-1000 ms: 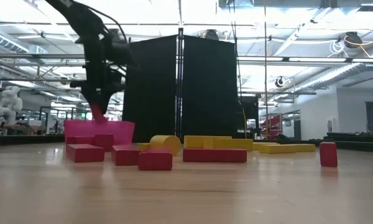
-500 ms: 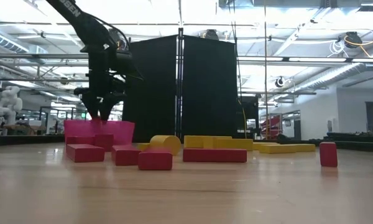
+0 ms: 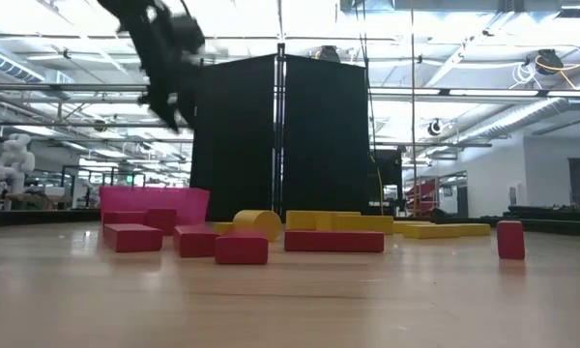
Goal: Sort blocks
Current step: Put the red block into the red bin
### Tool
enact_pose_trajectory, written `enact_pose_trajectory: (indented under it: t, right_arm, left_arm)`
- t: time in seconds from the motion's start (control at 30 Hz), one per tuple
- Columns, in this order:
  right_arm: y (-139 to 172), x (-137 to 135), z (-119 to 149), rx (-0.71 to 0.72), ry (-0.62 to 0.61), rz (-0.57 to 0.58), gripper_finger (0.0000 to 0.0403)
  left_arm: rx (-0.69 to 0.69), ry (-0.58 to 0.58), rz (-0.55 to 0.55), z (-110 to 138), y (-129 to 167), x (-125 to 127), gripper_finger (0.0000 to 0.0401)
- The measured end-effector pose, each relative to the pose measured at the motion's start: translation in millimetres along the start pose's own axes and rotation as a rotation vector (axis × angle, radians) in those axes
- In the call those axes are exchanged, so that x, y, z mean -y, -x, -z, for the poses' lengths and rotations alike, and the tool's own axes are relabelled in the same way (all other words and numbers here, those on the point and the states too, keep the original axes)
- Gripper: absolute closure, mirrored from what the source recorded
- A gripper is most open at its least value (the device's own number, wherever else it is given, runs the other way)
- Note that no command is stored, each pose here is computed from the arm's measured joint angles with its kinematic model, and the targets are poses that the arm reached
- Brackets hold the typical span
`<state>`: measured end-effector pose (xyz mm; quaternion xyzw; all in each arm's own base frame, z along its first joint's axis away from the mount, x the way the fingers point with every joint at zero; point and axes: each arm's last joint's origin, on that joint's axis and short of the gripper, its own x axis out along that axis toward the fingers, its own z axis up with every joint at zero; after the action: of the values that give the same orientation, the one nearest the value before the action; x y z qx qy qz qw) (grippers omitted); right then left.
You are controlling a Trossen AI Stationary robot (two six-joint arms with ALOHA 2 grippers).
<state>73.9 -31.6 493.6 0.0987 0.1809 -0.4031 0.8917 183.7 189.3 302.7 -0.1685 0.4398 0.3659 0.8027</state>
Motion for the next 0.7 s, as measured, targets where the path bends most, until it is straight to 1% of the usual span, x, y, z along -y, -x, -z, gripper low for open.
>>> enact_pose_trajectory:
  t: [0.13,0.23,0.27,0.33,0.4,0.5,0.57,0.7]
  right_arm:
    - [0.2,0.8,2.0,-0.017,0.012,0.006,0.0199]
    - [-1.1,-0.1,4.4,-0.053,0.029,-0.012,0.0199]
    - [-2.5,-2.0,6.0,-0.084,0.04,-0.053,0.0199]
    - [-9.3,-9.5,11.8,-0.176,0.081,-0.175,0.0199]
    - [-23.4,-23.0,19.3,-0.276,0.118,-0.336,0.0199]
    - [-57.4,-54.9,33.9,-0.411,0.124,-0.585,0.0199]
    - [-83.5,-79.9,48.6,-0.475,0.144,-0.688,0.0199]
    - [-129.3,-128.4,91.4,-0.596,0.29,-0.823,0.0199]
  left_arm:
    - [0.183,-0.094,0.208,-4.3,51.4,19.6,0.0093]
    - [0.254,-0.178,0.311,1.7,77.4,41.9,0.0093]
    - [0.264,-0.205,0.341,4.6,82.9,50.2,0.0093]
    - [0.274,-0.259,0.397,11.0,92.2,65.4,0.0093]
    - [0.282,-0.299,0.442,16.4,99.1,79.0,0.0093]
    - [0.285,-0.327,0.442,22.2,104.3,92.5,0.0093]
    - [0.289,-0.347,0.439,24.8,106.5,98.4,0.0093]
    - [0.29,-0.379,0.46,28.7,109.6,106.3,0.0093]
